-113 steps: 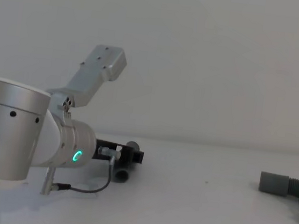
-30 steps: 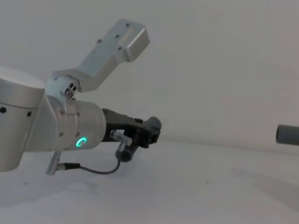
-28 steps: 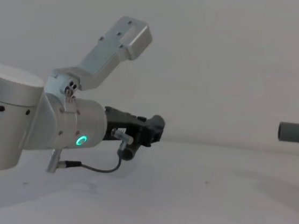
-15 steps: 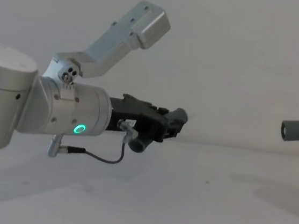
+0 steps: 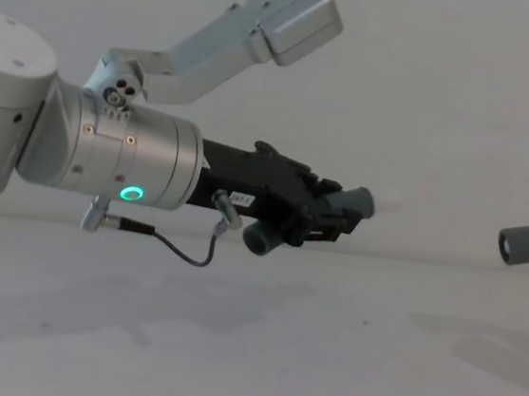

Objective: Use both hands to pick up one end of the pipe from the table, align the ends, and insert them.

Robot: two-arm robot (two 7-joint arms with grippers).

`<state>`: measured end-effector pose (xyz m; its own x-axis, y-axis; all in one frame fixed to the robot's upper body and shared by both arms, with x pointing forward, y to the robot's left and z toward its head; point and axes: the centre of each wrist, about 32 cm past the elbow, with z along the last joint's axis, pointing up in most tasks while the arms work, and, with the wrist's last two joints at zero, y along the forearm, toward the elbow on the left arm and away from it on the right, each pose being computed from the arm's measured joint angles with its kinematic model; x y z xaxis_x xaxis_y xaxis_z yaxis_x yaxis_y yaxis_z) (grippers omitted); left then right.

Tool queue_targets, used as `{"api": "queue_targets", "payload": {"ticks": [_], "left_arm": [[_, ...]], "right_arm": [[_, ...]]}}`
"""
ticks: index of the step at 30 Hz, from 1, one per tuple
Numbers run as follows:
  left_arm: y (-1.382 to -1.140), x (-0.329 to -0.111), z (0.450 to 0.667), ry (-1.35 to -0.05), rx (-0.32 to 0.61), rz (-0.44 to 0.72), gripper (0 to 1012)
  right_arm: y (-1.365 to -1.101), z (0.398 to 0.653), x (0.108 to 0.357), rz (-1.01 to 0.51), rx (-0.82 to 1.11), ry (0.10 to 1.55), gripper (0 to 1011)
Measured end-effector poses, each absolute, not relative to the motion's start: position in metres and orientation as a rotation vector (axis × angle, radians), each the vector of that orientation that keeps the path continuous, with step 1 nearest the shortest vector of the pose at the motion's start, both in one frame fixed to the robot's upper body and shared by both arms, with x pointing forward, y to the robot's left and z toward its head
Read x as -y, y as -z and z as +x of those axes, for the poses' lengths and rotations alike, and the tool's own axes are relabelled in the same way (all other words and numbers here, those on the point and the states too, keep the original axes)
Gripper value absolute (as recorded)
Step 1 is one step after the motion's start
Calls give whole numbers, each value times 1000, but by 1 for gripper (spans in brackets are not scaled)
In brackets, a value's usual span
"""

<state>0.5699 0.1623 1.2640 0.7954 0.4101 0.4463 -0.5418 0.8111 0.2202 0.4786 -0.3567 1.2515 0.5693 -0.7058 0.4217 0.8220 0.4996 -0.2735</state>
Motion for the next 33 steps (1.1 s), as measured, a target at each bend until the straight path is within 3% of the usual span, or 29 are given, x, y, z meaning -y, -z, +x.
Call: {"api": "queue_targets", "payload": {"ticks": [11, 33], "left_arm": [[-1278, -165, 576, -386, 487, 390, 382], [-1261, -162, 573, -463, 489, 306, 382]], "right_arm": [[-1249, 477, 354, -442, 294, 942, 224], [-1245, 461, 345, -350, 322, 893, 224]]}}
